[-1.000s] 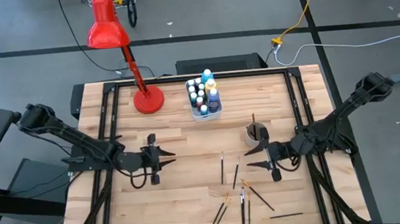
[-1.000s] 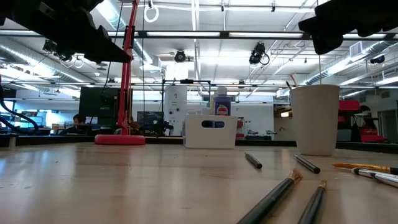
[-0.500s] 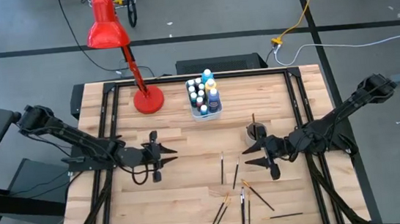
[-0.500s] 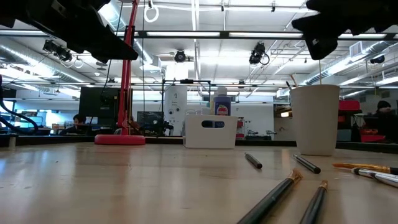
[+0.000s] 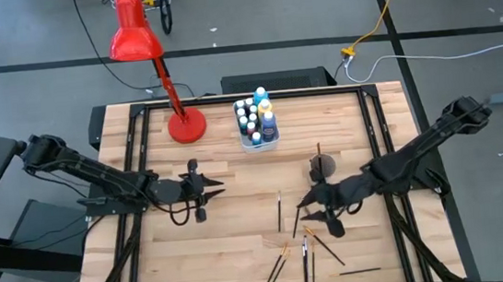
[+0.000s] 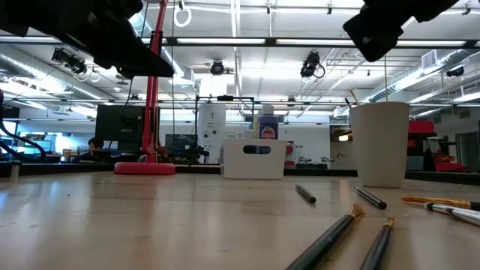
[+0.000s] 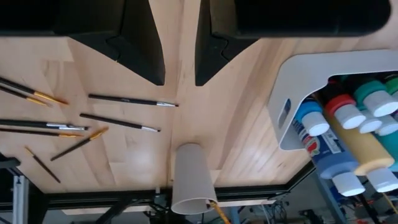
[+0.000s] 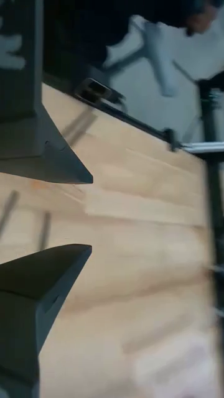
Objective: Pick & Place Paint Supplies
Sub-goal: Put the gold paint brush into the gray cup
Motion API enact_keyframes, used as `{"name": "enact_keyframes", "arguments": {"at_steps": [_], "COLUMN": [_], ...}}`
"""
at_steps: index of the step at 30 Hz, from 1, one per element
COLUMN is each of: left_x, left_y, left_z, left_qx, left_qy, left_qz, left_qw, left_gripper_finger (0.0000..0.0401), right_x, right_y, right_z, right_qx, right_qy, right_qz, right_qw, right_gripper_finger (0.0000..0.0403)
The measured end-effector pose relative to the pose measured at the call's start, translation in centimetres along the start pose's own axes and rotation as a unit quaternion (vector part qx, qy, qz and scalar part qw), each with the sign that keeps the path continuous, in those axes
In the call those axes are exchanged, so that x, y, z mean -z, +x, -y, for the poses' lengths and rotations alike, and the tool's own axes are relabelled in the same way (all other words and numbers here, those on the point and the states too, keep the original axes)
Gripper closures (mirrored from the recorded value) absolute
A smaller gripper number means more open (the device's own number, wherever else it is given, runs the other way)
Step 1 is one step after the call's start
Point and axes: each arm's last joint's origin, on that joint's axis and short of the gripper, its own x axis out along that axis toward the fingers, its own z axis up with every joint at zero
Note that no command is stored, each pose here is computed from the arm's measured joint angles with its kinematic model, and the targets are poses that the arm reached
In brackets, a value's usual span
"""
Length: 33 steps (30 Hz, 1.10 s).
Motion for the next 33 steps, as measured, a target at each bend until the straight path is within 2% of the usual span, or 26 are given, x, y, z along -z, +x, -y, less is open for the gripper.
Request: {"name": "enact_keyframes", "arguments": {"at_steps": [9,14,20,27,33], "left_x": [0.0,0.0,0.0,0.0,-0.1], "left_y": [0.0,0.0,0.0,0.0,0.0], "left_z": [0.1,0.1,0.1,-0.3,-0.4], "left_qx": [0.018,0.024,0.019,-0.044,-0.058], "left_qy": [-0.001,-0.001,0.0,0.009,0.023], "left_qz": [-0.003,-0.003,-0.002,0.005,0.006], "left_qw": [1.0,1.0,1.0,0.999,0.998], "left_gripper_finger": [0.0305,0.0305,0.0305,0.0305,0.0305], "right_x": [-0.9,-0.6,0.2,1.1,1.3], "right_y": [2.1,2.4,2.1,1.7,1.5], "right_z": [-1.4,-1.5,-1.2,-0.9,-0.8], "right_qx": [-0.052,-0.059,-0.032,0.009,0.015], "right_qy": [0.049,0.088,0.132,0.188,0.18], "right_qz": [-0.138,-0.181,-0.226,-0.274,-0.285], "right_qw": [0.988,0.978,0.965,0.943,0.941], "right_gripper_finger": [0.0234,0.0234,0.0234,0.0234,0.0234]}}
